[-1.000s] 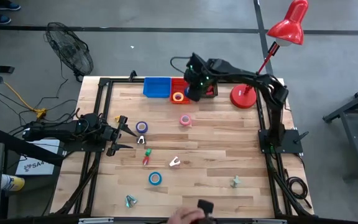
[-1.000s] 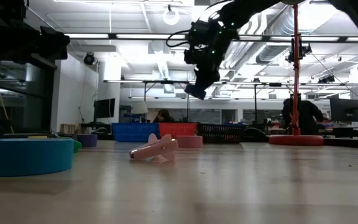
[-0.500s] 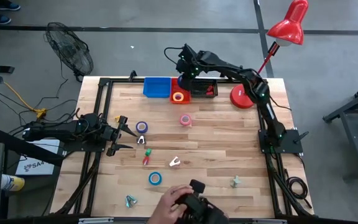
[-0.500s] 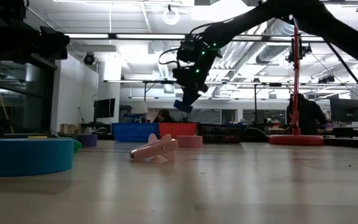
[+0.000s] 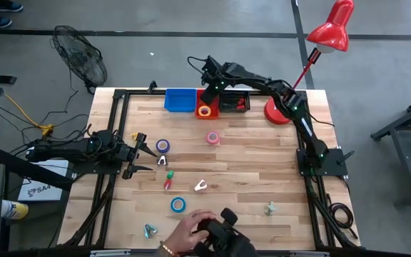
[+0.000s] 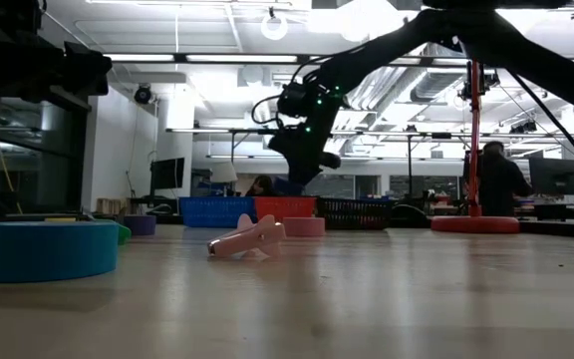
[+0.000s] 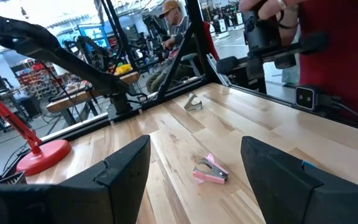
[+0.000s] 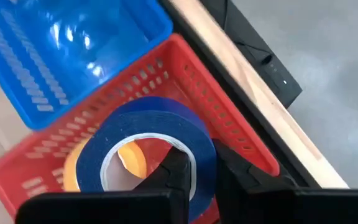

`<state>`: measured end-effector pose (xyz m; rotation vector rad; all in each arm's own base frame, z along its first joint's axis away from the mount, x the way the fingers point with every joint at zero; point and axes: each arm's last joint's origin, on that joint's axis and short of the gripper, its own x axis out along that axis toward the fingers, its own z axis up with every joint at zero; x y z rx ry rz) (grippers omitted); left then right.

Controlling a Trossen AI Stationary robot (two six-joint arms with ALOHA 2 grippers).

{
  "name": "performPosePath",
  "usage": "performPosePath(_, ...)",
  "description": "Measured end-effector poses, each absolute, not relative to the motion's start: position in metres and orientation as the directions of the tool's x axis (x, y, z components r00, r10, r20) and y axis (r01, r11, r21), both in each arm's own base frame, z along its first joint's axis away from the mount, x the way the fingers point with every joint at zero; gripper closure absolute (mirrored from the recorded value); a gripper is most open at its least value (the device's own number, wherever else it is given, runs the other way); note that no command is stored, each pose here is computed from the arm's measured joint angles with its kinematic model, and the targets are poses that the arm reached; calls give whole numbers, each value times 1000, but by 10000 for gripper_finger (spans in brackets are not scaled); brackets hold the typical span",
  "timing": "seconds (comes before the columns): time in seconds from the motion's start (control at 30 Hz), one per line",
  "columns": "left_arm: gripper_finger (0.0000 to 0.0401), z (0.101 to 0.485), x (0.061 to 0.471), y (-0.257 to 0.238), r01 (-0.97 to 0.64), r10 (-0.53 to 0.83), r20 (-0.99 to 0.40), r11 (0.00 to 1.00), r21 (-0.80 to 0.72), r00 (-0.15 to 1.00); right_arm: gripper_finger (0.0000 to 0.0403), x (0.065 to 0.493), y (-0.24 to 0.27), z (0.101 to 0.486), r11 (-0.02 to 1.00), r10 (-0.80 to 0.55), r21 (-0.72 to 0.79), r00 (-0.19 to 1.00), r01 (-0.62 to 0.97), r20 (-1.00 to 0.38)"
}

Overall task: Pick and place Stapler, Stapler remover, tape
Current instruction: Put the right blue tape into the red basket

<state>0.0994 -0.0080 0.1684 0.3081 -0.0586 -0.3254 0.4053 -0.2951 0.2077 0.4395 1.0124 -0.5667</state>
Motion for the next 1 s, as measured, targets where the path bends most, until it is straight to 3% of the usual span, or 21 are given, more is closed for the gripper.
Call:
performPosePath(0.43, 154, 168, 99, -8, 298, -315, 7, 904, 307, 949, 356, 408, -301, 192, 644, -244, 156, 394, 749, -886)
performPosePath(0.77, 154, 168, 100, -7, 262, -276, 3, 915, 305, 961, 293, 409, -300, 192, 637, -218, 191, 412, 747, -885)
performPosePath(1.0, 154, 168, 100, -7, 262, -276, 3, 916, 305, 961, 273, 407, -299, 191, 661, -191, 189, 407, 726, -893)
